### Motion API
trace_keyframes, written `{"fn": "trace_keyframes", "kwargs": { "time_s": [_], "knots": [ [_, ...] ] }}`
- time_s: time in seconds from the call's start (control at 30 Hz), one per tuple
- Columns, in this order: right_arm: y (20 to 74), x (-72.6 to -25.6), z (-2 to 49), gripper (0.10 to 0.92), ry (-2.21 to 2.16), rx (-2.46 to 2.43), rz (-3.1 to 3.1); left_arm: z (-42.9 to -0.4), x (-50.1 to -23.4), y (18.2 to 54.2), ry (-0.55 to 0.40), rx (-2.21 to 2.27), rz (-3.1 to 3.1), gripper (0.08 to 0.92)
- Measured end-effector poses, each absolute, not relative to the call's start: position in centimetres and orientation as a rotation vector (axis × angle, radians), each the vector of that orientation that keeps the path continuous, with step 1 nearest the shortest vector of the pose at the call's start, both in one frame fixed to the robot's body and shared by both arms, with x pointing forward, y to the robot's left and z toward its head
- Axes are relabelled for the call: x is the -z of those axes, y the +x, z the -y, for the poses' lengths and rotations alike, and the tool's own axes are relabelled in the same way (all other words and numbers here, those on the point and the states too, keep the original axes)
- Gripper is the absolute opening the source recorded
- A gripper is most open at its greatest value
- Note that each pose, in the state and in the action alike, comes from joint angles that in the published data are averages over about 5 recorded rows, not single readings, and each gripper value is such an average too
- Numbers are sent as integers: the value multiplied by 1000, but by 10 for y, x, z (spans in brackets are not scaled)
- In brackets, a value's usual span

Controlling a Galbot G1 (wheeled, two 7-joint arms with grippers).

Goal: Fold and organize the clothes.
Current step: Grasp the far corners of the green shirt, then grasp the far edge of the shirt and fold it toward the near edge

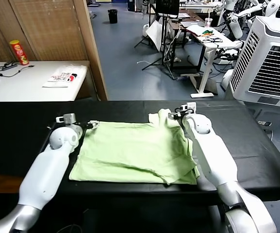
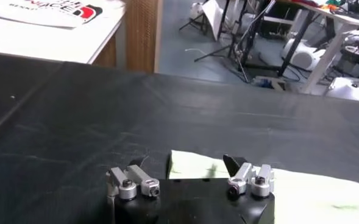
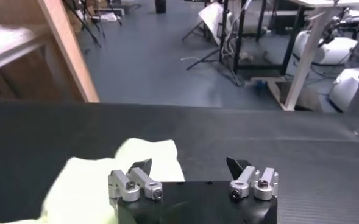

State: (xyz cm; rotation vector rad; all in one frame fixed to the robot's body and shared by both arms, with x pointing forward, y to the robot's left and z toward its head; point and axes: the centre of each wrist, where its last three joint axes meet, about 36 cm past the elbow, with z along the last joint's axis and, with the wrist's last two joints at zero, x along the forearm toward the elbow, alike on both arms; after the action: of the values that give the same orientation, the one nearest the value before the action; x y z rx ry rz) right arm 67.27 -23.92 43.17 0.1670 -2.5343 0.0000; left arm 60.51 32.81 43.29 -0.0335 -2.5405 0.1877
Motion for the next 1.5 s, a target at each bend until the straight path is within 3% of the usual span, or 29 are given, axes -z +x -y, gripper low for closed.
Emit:
{"fn": "trace_keyframes", "kwargs": {
  "time_s": [0.13,0.27,0.37,0.7,1.5],
  "knots": [
    [674,-428,240,597,185,5,2536,-328,-430,606,-38,-173,2544,404],
    [677,-426,239,384,199,19,2532,-330,-428,608,-28,-161,2542,192],
    [679,-424,239,265,209,37,2524,-331,-425,609,-24,-152,2540,130],
    [674,-418,240,133,225,63,2559,-328,-423,610,-25,-142,2540,129],
    [606,-451,275,123,293,104,2694,-325,-451,565,-72,-147,2631,129]
  ]
}}
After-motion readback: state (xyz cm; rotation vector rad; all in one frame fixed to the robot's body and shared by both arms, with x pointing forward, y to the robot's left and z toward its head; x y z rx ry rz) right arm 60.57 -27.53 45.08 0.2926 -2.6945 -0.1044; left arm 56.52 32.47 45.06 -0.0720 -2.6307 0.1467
